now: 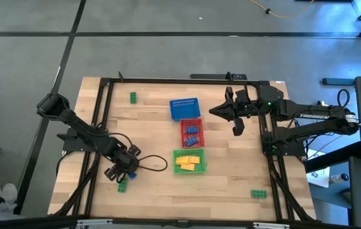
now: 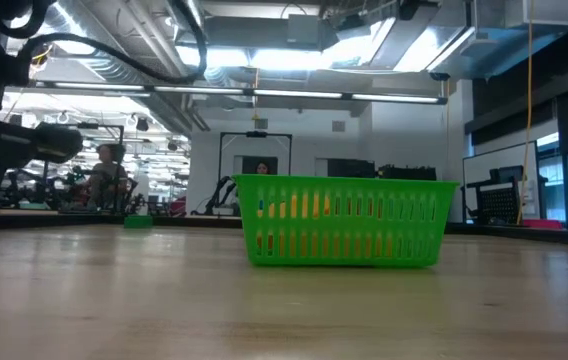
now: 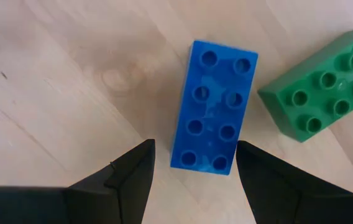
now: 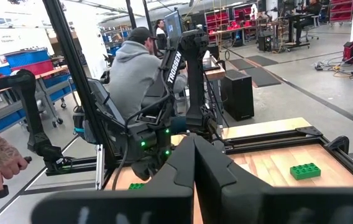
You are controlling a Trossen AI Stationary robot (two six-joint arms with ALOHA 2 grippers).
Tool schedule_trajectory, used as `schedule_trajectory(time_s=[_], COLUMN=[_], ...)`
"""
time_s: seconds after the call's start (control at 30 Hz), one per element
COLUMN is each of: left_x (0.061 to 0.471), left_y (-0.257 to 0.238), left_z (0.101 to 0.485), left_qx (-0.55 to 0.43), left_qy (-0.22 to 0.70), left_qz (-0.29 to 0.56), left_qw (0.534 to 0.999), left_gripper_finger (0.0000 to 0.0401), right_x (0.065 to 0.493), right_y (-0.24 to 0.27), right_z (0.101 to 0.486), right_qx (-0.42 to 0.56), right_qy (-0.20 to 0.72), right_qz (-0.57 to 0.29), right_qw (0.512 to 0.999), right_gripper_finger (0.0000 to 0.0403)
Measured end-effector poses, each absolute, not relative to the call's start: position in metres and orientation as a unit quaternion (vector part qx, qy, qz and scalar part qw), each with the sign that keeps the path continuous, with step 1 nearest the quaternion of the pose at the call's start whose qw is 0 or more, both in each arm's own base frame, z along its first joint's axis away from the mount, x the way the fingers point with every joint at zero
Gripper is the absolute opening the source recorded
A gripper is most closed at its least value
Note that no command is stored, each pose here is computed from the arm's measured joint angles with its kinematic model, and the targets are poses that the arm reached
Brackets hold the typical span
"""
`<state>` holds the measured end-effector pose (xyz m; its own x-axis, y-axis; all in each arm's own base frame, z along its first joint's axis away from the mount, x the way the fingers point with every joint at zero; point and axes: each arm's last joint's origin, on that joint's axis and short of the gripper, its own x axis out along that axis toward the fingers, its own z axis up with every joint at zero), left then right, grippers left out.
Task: Sort & place blocks by color
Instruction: Put the blue game piece into the red basket
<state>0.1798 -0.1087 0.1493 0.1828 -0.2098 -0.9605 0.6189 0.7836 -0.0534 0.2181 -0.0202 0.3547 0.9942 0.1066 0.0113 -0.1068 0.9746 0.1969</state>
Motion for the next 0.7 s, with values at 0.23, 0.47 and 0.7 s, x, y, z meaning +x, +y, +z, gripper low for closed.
schedule_trajectory(time_s=[0.23,0.47,0.7], left_x=[0.1789,0.1803,0.1805], left_y=[-0.1082,-0.1090,-0.1088], left_z=[0.1471,0.1476,0.1476], left_qx=[0.177,0.194,0.199], left_qy=[0.575,0.561,0.560], left_qz=[-0.278,-0.292,-0.289], left_qw=[0.749,0.750,0.751], left_gripper_finger=[0.0217,0.0217,0.0217], right_x=[0.2181,0.2181,0.2181], right_y=[-0.0202,-0.0202,-0.0202], right_z=[0.3549,0.3549,0.3548], right_qx=[0.099,0.099,0.099], right_qy=[-0.001,-0.001,-0.001], right_qz=[0.054,0.053,0.053], right_qw=[0.994,0.994,0.994], right_gripper_finger=[0.0000,0.0000,0.0000])
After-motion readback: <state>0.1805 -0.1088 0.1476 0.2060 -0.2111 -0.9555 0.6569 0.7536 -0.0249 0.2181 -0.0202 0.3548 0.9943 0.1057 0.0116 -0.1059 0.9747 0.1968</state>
